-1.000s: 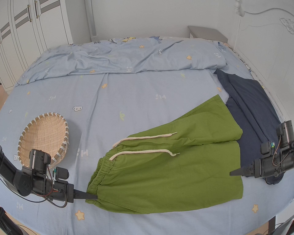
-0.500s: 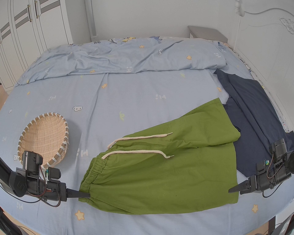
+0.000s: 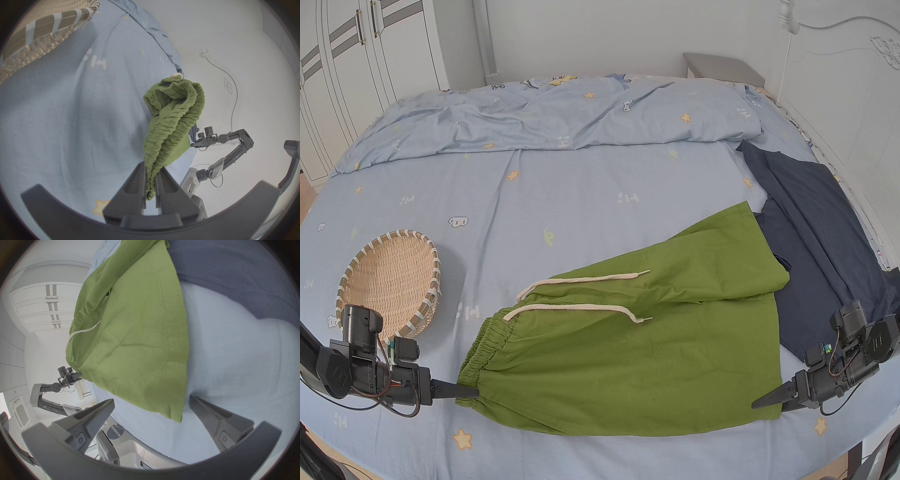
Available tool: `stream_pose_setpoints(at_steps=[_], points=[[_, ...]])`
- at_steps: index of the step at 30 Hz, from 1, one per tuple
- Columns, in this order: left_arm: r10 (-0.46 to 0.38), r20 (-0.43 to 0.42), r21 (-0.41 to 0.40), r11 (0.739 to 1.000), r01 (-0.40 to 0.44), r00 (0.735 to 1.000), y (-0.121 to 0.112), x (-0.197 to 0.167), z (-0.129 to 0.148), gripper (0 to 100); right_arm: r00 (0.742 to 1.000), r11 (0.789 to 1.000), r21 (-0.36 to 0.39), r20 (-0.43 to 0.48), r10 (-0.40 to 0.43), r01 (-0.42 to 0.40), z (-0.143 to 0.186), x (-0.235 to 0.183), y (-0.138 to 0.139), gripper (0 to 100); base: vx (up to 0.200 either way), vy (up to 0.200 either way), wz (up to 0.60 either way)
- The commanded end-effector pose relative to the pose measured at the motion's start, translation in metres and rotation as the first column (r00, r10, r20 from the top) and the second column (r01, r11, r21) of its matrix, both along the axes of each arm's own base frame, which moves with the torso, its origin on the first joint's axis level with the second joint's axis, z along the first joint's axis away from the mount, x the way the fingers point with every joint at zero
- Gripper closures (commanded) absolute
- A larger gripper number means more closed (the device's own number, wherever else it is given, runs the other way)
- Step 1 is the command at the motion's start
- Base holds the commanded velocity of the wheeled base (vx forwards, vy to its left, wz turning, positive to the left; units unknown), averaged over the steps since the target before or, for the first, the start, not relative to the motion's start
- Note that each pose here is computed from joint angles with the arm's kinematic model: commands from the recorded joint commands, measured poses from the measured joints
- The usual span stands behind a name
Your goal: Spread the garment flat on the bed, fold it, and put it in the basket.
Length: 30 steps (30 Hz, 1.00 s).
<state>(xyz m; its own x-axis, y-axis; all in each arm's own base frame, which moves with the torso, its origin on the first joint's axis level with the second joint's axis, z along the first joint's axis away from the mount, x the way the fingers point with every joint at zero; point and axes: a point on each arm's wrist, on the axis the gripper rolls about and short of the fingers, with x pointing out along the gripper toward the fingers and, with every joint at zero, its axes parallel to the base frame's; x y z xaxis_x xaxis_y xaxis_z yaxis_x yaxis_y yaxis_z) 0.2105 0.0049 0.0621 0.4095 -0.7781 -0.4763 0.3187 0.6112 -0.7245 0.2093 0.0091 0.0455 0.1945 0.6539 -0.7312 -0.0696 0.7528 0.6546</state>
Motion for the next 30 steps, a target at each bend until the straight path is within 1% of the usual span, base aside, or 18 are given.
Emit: stream_pose_setpoints(at_steps=[1, 4, 10, 11, 20, 24, 27, 29, 30], points=[[0.0, 0.001, 0.0, 1.0, 0.0, 1.0, 0.0, 0.0, 0.0, 100, 0.999, 1.0, 0.025, -0.041, 0.011, -0.01, -0.011, 0.004, 0.002, 0, 0.0, 0.0, 0.0], [-0.001, 0.003, -0.001, 1.0, 0.001, 1.0, 0.0, 0.0, 0.001, 100, 0.999, 0.999, 0.049, -0.033, 0.018, -0.017, -0.011, 0.004, 0.003, 0, 0.0, 0.0, 0.0], [-0.002, 0.003, -0.005, 1.0, 0.002, 1.0, 0.0, 0.0, 0.001, 100, 0.999, 0.998, 0.057, -0.007, 0.04, -0.04, -0.013, 0.011, 0.007, 0, 0.0, 0.0, 0.0], [-0.002, 0.003, -0.005, 1.0, 0.002, 1.0, 0.0, 0.001, 0.001, 100, 0.999, 0.998, 0.059, -0.007, 0.039, -0.039, -0.013, 0.011, 0.007, 100, 0.0, 0.0, 0.0], [0.023, 0.009, -0.005, 1.0, -0.023, 1.0, 0.005, 0.003, 0.002, 100, 0.999, 0.998, 0.054, -0.029, 0.019, -0.017, -0.014, 0.006, 0.002, 100, 0.0, 0.0, 0.0], [0.032, -0.011, -0.009, 0.999, -0.032, 0.999, 0.006, 0.0, 0.001, 100, 0.999, 0.999, 0.05, -0.036, 0.011, -0.009, -0.014, 0.002, 0.0, 100, 0.0, 0.0, 0.0], [0.051, -0.031, -0.012, 0.999, -0.051, 0.998, 0.009, -0.005, 0.0, 100, 0.999, 0.999, 0.049, -0.035, 0.02, -0.018, -0.011, 0.0, 0.002, 100, 0.0, 0.0, 0.0], [0.075, -0.049, -0.014, 0.997, -0.076, 0.996, 0.013, -0.014, 0.001, 100, 0.999, 0.998, 0.047, -0.032, 0.041, -0.04, -0.004, -0.003, 0.007, 100, 0.0, 0.0, 0.0], [0.099, -0.057, -0.014, 0.995, -0.1, 0.993, 0.016, -0.022, 0.004, 100, 0.997, 0.997, 0.041, -0.033, 0.069, -0.067, 0.001, -0.006, 0.013, 100, 0.0, 0.0, 0.0]])
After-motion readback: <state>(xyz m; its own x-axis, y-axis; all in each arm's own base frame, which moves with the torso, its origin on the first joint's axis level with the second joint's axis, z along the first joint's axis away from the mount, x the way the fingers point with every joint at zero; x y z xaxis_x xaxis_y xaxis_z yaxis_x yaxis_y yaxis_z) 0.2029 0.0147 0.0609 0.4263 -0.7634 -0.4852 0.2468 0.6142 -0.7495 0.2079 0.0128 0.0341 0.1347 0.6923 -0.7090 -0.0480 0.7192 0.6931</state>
